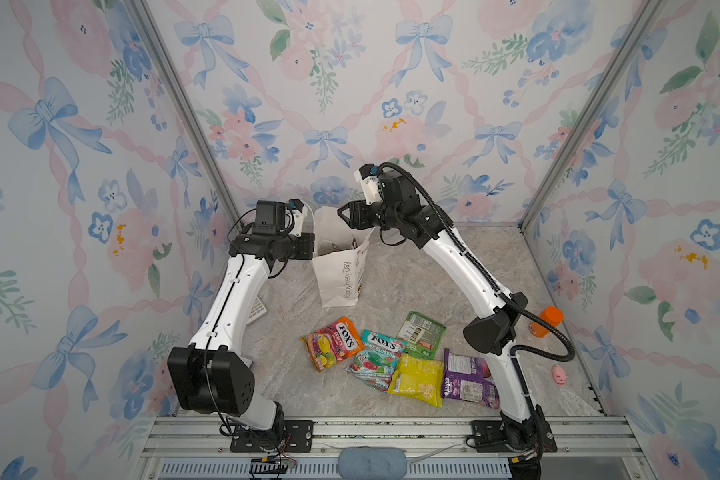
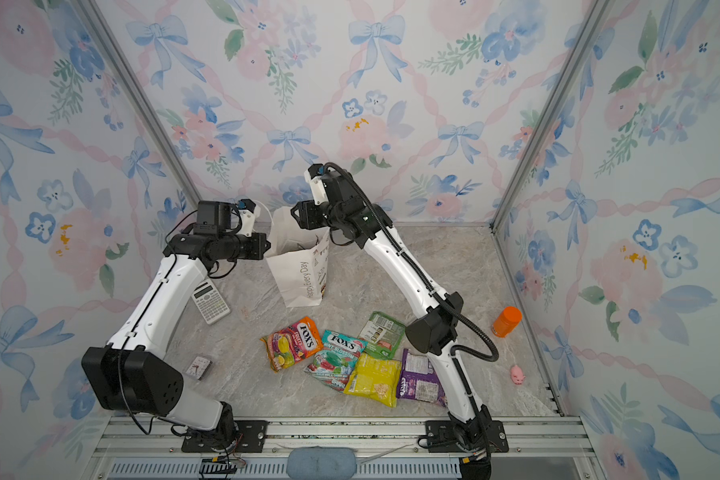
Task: Place the snacks into the paper bag
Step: 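Lower the purple berries bag into the white bag and open the right gripper, then move the right gripper back toward the second purple bag near the robot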
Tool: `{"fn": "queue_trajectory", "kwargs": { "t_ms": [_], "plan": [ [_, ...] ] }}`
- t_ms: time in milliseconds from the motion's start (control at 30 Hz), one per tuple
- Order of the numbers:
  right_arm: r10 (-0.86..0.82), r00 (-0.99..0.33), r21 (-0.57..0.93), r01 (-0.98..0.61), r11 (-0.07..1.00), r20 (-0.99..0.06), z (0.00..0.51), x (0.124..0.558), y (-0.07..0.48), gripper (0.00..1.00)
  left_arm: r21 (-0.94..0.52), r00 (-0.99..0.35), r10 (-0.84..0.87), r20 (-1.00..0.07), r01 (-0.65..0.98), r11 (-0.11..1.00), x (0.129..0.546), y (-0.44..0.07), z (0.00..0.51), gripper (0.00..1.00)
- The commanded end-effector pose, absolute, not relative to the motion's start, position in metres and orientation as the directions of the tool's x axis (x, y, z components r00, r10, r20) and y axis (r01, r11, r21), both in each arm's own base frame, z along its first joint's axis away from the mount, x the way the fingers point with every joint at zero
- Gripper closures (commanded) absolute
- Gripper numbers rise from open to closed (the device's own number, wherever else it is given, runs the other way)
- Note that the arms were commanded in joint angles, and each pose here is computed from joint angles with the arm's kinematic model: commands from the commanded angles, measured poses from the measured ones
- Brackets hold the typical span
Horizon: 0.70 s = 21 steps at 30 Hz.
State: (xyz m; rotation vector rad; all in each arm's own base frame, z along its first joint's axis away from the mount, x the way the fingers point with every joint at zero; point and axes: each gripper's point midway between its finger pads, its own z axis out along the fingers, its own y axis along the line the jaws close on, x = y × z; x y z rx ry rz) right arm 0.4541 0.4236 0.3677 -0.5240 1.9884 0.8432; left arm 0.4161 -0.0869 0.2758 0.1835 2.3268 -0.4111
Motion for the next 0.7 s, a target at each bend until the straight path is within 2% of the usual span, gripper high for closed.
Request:
{"fn": "queue_trajectory", "kwargs": {
  "t_ms": [0, 333, 467, 667],
  "plan": [
    [-0.011, -0.502, 0.389, -0.684, 0.617, -0.865, 0.394, 0.439, 0.426, 0.39, -0.242, -0.705, 0.012, -0.709, 0.259, 0.935, 0.415, -0.085, 0.275, 1.0],
    [-0.016, -0.494, 0.428, -0.767, 0.479, -0.869, 0.414, 0.387, 0.422, 0.3, -0.237, -0.707, 0.012, -0.707, 0.253, 0.938, 0.415, -0.084, 0.274, 1.0],
    [-0.009, -0.475, 0.419, -0.785, 0.457, -0.88, 0.416, 0.37, 0.414, 0.23, -0.239, -0.71, 0.012, -0.704, 0.253, 0.937, 0.416, -0.084, 0.272, 1.0],
    [-0.022, -0.458, 0.404, -0.803, 0.438, -0.888, 0.408, 0.346, 0.399, 0.2, -0.238, -0.712, 0.011, -0.702, 0.249, 0.939, 0.416, -0.084, 0.271, 1.0]
  ]
}}
